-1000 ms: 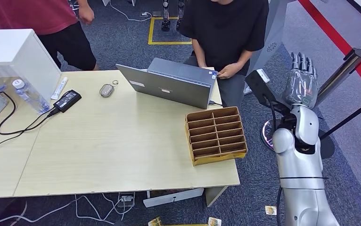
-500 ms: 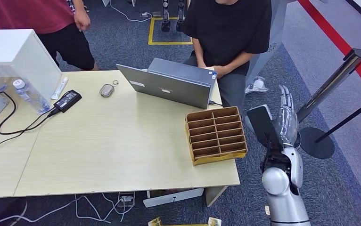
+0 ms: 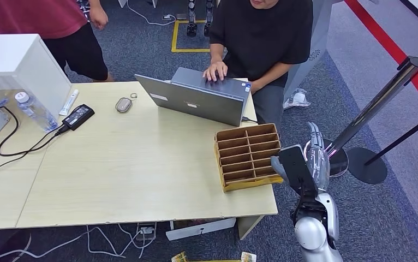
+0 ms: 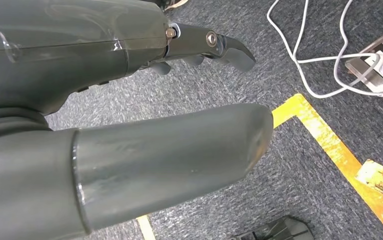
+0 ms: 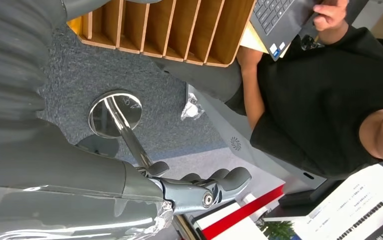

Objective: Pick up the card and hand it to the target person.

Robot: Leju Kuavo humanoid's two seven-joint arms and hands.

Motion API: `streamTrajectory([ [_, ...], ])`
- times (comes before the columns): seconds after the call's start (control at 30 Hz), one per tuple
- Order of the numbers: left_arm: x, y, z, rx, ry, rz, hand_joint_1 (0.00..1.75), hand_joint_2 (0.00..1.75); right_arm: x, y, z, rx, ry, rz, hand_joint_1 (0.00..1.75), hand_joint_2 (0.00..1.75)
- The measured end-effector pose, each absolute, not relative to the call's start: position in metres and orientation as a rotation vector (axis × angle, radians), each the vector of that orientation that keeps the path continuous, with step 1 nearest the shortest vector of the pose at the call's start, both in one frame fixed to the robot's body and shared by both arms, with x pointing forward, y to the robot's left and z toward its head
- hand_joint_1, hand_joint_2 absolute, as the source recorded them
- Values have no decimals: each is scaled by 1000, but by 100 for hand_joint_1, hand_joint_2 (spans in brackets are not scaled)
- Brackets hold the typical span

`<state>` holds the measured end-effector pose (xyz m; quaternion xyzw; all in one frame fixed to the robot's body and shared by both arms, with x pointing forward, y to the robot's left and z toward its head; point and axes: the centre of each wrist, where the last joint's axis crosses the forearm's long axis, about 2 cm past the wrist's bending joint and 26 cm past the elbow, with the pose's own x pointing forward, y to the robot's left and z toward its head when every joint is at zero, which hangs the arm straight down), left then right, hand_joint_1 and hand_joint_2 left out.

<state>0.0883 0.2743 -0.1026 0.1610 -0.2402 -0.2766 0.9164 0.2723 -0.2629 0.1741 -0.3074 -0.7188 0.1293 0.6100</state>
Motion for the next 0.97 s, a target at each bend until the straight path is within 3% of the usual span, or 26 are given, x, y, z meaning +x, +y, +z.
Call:
streamTrajectory([
  [0.97, 88, 276, -103, 335, -498, -574, 0, 0, 270, -259, 174, -687, -1660, 303, 0, 175],
])
